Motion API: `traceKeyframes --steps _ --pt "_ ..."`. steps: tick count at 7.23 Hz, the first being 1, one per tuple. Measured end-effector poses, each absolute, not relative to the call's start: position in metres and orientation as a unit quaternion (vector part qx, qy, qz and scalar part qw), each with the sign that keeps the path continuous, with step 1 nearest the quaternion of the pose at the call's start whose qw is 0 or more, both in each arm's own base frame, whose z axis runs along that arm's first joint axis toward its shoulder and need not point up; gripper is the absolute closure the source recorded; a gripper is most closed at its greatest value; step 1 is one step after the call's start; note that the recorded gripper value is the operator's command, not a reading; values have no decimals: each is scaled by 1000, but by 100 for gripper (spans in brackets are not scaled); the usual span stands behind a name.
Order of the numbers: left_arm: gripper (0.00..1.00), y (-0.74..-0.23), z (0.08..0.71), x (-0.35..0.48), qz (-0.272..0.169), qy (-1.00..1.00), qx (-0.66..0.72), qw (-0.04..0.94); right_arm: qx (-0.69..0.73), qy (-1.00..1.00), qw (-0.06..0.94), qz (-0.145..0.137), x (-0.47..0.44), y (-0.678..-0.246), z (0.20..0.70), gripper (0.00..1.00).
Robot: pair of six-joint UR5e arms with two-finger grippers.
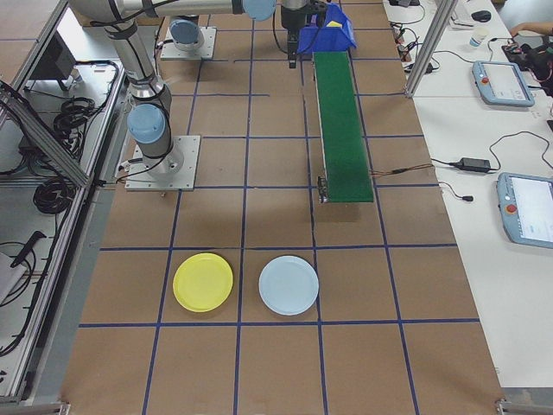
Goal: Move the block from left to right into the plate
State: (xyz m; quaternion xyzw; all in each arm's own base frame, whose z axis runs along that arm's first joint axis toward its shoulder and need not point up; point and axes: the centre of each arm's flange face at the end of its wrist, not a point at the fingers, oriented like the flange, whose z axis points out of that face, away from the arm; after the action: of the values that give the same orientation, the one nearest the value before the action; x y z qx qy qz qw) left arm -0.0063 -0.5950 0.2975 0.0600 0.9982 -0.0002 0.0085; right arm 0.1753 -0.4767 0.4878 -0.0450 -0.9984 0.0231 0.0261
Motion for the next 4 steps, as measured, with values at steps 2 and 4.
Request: traceKeyframes --steps 2,4 --pt "74 -576 394 -31 -87 993 79 17 -45 -998 26 23 175 -477 488 0" --pt "74 -565 437 -74 -139 984 111 -17 -45 -998 26 23 175 -477 488 0"
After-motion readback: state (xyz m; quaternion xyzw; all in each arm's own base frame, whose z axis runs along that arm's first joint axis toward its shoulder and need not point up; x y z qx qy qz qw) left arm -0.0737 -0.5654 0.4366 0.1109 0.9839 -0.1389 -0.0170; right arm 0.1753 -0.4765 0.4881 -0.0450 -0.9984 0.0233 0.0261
